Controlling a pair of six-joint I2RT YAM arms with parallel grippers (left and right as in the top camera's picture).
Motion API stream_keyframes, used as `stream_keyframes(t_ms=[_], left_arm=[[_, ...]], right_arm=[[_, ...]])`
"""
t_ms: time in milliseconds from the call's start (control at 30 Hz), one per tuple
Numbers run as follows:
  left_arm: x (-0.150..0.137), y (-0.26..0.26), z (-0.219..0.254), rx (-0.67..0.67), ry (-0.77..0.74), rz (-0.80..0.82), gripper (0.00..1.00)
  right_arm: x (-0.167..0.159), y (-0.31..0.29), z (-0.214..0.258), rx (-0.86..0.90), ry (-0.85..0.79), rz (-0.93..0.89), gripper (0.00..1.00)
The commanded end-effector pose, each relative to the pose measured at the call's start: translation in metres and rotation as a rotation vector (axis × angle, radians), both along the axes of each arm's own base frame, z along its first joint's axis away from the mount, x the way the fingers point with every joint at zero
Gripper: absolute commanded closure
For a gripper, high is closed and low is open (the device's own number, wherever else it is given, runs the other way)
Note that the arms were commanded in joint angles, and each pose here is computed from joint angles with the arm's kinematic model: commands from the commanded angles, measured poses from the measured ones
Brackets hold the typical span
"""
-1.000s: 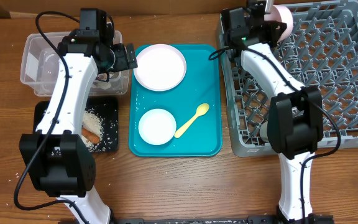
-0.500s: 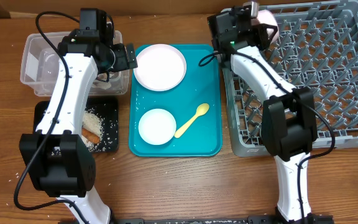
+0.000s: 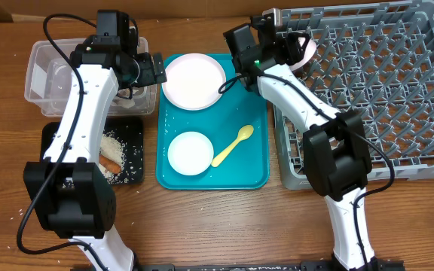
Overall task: Sort waste into correct bins and load items into the dishwasher
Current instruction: 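Carry the pink bowl to the back of the rack and release, then grasp the white bowl on the teal tray with the right gripper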
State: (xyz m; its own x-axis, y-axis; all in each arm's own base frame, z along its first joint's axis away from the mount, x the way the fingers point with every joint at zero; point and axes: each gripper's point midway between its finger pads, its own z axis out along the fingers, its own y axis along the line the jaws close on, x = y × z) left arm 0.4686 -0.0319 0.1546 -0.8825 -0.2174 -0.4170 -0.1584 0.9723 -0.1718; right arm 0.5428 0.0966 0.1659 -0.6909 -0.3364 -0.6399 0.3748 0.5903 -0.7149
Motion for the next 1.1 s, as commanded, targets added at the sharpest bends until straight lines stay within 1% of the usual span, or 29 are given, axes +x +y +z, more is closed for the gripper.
stream_keyframes(t_ms=[0,33,100,200,233,300,333,367,400,433,467,500,533,567,667,733,833,900,933,967,1000,1067], left_arm=[[0.006,0.004,0.01,0.011,-0.03,0.005,0.0],[0.006,0.004,0.01,0.011,-0.03,0.005,0.0],[0.006,0.004,0.01,0.011,-0.03,0.005,0.0],[0.006,0.004,0.01,0.011,-0.03,0.005,0.0],[0.006,0.004,0.01,0.011,-0.03,0.005,0.0],[0.006,0.004,0.01,0.011,-0.03,0.005,0.0],[0.006,0.004,0.01,0.011,-0.03,0.005,0.0],[0.006,0.004,0.01,0.011,-0.03,0.005,0.0],[0.006,0.004,0.01,0.011,-0.03,0.005,0.0],[0.006,0.004,0.01,0.011,-0.03,0.005,0.0],[0.006,0.004,0.01,0.011,-0.03,0.005,0.0],[0.006,0.004,0.01,0.011,-0.03,0.005,0.0],[0.006,0.004,0.01,0.011,-0.03,0.005,0.0],[0.006,0.004,0.01,0.011,-0.03,0.005,0.0],[0.006,0.004,0.01,0.011,-0.03,0.005,0.0],[0.006,0.004,0.01,0.011,-0.03,0.005,0.0],[0.006,0.004,0.01,0.011,-0.03,0.005,0.0],[0.006,0.004,0.01,0.011,-0.03,0.005,0.0],[0.006,0.004,0.01,0.011,-0.03,0.005,0.0],[0.006,0.004,0.01,0.011,-0.03,0.005,0.0],[0.006,0.004,0.01,0.011,-0.03,0.005,0.0],[0.006,0.004,0.01,0.011,-0.03,0.005,0.0]], right_arm=[[-0.011,0.018,0.067,0.072,-0.13,0.038,0.41],[-0.016,0.024,0.079,0.094,-0.136,0.064,0.4],[-0.023,0.038,0.085,0.149,-0.096,0.139,0.4],[-0.042,0.069,0.074,0.341,0.011,0.263,0.37],[-0.05,0.081,0.066,0.412,0.069,0.307,0.35],[-0.08,0.12,0.036,0.66,0.276,0.424,0.3],[-0.094,0.136,0.025,0.755,0.369,0.463,0.3],[-0.112,0.153,0.015,0.858,0.469,0.504,0.3],[-0.12,0.161,0.011,0.902,0.517,0.525,0.3],[-0.139,0.18,0.004,1.012,0.622,0.572,0.34],[-0.146,0.187,0.001,1.053,0.657,0.59,0.36],[-0.158,0.2,-0.003,1.137,0.718,0.614,0.37],[-0.17,0.208,-0.009,1.207,0.763,0.598,0.38],[-0.177,0.212,-0.015,1.24,0.79,0.571,0.4],[-0.205,0.217,-0.049,1.267,0.865,0.474,0.4],[-0.215,0.218,-0.068,1.268,0.889,0.439,0.42],[-0.229,0.214,-0.095,1.274,0.913,0.376,0.47],[-0.234,0.21,-0.111,1.272,0.922,0.359,0.55],[-0.236,0.209,-0.116,1.281,0.918,0.338,0.56],[-0.237,0.208,-0.122,1.294,0.909,0.315,0.6],[-0.237,0.207,-0.125,1.297,0.906,0.313,0.61],[-0.239,0.208,-0.13,1.308,0.904,0.311,0.69]])
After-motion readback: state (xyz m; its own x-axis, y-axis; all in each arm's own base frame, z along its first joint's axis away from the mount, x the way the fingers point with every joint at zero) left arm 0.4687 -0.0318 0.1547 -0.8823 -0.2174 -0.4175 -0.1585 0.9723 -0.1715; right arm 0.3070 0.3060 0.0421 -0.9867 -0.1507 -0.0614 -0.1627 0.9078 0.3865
